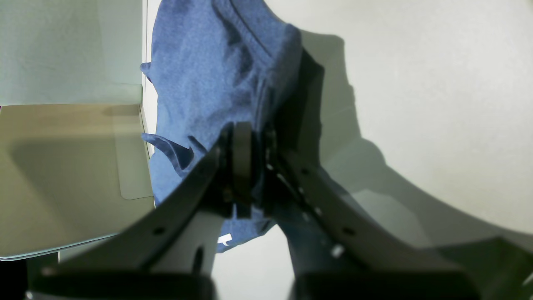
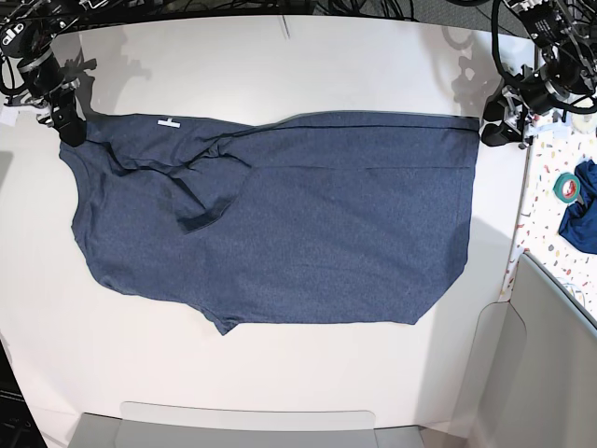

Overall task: Layout the t-shirt on the table in an organized manner, then fold the t-shirt properly
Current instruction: 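Drag the shirt's folded edge away from the hem with both grippers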

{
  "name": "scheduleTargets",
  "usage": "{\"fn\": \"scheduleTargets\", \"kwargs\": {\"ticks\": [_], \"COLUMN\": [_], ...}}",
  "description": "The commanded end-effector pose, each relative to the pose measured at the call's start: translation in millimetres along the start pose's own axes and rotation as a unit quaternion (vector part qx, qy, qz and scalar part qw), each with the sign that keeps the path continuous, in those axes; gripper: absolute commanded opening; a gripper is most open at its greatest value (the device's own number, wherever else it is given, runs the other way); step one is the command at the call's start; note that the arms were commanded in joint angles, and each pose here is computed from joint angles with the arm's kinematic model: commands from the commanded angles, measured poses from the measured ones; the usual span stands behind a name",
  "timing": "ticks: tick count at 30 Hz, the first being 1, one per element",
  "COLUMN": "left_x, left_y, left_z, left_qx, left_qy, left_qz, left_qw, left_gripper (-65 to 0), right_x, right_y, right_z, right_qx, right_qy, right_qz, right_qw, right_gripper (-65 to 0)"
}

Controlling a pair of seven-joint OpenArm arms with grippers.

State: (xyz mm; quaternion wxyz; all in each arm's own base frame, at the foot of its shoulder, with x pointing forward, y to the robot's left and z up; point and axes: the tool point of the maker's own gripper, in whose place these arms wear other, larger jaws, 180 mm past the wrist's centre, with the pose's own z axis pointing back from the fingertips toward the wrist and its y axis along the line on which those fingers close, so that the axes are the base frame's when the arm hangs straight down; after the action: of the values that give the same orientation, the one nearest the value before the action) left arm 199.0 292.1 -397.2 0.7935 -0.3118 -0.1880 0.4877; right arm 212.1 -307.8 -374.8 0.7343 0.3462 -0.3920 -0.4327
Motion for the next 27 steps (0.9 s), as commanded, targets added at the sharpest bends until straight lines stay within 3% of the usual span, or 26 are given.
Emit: {"fn": "scheduleTargets", "kwargs": {"ticks": [1,10,22,25,27], "left_x": [2.7,-31.6,-33.4,-32.2,-31.5], "left_y": [-5.6,-15.1,-29.7,-29.7,-29.6], "left_z": [3.0,-22.8,-30.2,-29.7,-29.5], "left_qx": [-0.002,-0.014,-0.036,-0.037,-0.037], "left_qy": [-0.001,0.047,0.046,0.044,0.043], "left_qz": [-0.013,-0.016,-0.012,-0.013,-0.015], "left_qw": [1.000,0.999,0.998,0.998,0.998], "left_gripper": [-33.7,-33.7,-33.8,-40.7,-53.2], "right_x": [-7.6,-8.7,-10.6,-10.7,-10.1], "right_y": [-11.1,-11.8,-14.8,-15.1,-15.2], "right_z": [2.5,3.0,6.0,6.1,6.7], "right_qx": [-0.023,-0.024,-0.027,-0.028,-0.029], "right_qy": [0.015,0.016,0.017,0.017,0.017], "right_qz": [-0.006,-0.007,-0.008,-0.008,-0.007], "right_qw": [0.9996,0.9996,0.9994,0.9994,0.9994], "right_gripper": [-65.0,-65.0,-65.0,-65.0,-65.0]}}
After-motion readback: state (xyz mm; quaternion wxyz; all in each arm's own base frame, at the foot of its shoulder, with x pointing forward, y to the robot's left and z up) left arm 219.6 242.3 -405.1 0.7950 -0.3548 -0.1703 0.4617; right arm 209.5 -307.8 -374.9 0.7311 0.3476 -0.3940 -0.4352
